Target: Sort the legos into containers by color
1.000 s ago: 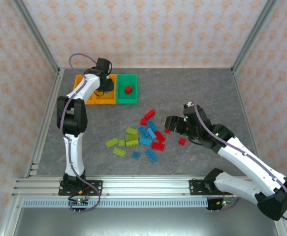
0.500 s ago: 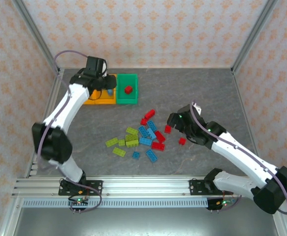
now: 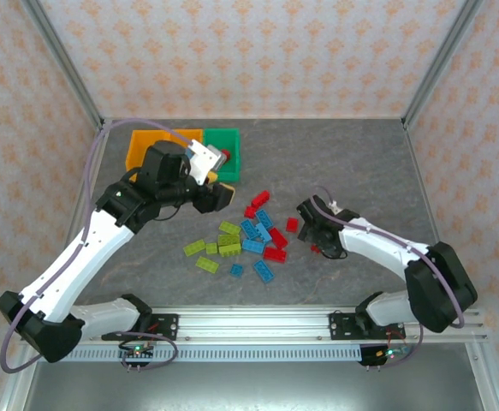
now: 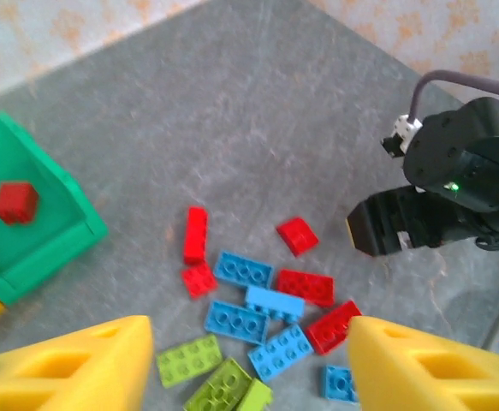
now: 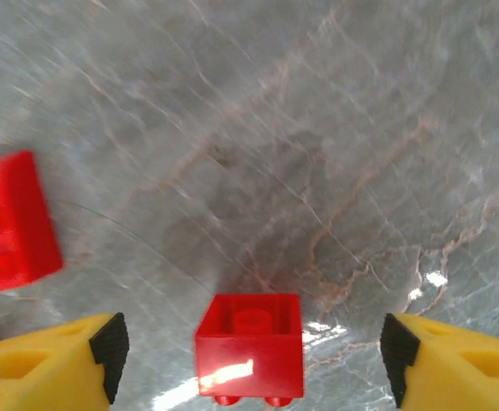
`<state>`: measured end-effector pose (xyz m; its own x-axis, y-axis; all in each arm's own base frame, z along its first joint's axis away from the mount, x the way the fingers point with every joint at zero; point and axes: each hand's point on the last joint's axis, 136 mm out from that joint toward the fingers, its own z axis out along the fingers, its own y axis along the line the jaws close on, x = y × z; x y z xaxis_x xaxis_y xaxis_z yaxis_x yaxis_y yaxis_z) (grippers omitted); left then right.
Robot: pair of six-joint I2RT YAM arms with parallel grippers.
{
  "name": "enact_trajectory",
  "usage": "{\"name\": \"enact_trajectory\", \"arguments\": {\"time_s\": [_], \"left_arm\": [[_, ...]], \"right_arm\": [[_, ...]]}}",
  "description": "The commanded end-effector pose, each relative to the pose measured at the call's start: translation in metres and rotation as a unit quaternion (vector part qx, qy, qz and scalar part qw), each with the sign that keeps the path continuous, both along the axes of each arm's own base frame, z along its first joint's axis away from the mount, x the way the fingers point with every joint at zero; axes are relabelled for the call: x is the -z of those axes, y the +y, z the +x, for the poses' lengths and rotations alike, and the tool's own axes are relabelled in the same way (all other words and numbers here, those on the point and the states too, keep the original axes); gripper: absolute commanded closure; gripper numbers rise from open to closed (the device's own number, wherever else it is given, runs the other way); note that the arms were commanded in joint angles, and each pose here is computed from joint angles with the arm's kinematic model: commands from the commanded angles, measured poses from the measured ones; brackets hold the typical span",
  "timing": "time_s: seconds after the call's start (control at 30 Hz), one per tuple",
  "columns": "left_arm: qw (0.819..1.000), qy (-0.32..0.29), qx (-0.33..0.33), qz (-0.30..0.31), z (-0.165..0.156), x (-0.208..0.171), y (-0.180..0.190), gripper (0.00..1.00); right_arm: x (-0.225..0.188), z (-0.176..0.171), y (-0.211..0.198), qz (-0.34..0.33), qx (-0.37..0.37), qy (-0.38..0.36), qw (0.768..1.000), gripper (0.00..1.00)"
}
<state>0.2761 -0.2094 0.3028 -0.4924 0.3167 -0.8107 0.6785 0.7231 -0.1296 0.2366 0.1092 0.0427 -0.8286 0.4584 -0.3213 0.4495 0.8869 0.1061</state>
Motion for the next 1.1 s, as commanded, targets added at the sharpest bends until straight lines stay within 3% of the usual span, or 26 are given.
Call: {"name": "enact_trajectory", "arguments": {"time_s": [0.0,0.1,0.2,0.33,0.43,0.57,0.73,0.87,1.0,1.07], "left_arm": [[0.997,-0.019,0.078,0.012,-0.021,0.007,-0.009,0.27],[0.995,-0.012,0.090,0.032,-0.024,0.019,-0.007,0.19],[0.994,0.004,0.095,0.061,-0.024,0.035,-0.004,0.17],[0.992,0.004,0.118,0.053,-0.031,0.035,-0.010,0.14],[0.990,-0.007,0.125,0.057,-0.034,0.035,-0.008,0.11],[0.991,-0.030,0.113,0.063,-0.033,0.031,-0.002,0.08],[0.991,-0.094,-0.044,0.090,0.001,0.015,0.037,0.05],[0.958,-0.131,-0.215,0.137,0.021,0.004,0.095,0.03],[0.931,-0.156,-0.274,0.184,0.025,0.002,0.125,0.03],[0.923,-0.160,-0.283,0.205,0.027,0.006,0.131,0.03]], "right_arm": [[0.014,-0.005,0.002,0.023,0.027,0.006,0.999,0.27],[0.022,-0.009,-0.002,0.025,0.040,0.003,0.999,0.36],[0.021,-0.008,-0.005,0.022,0.045,-0.009,0.999,0.46],[0.005,-0.002,-0.009,0.019,0.044,-0.040,0.998,0.64],[-0.026,0.008,-0.001,0.037,0.013,-0.082,0.996,0.72],[-0.114,0.023,0.041,0.093,-0.093,-0.199,0.971,0.75],[-0.185,0.036,0.115,0.166,-0.239,-0.267,0.919,0.75],[-0.207,0.061,0.165,0.163,-0.311,-0.278,0.894,0.77],[-0.202,0.108,0.207,0.133,-0.342,-0.291,0.884,0.78],[-0.187,0.134,0.221,0.098,-0.346,-0.283,0.889,0.78]]}}
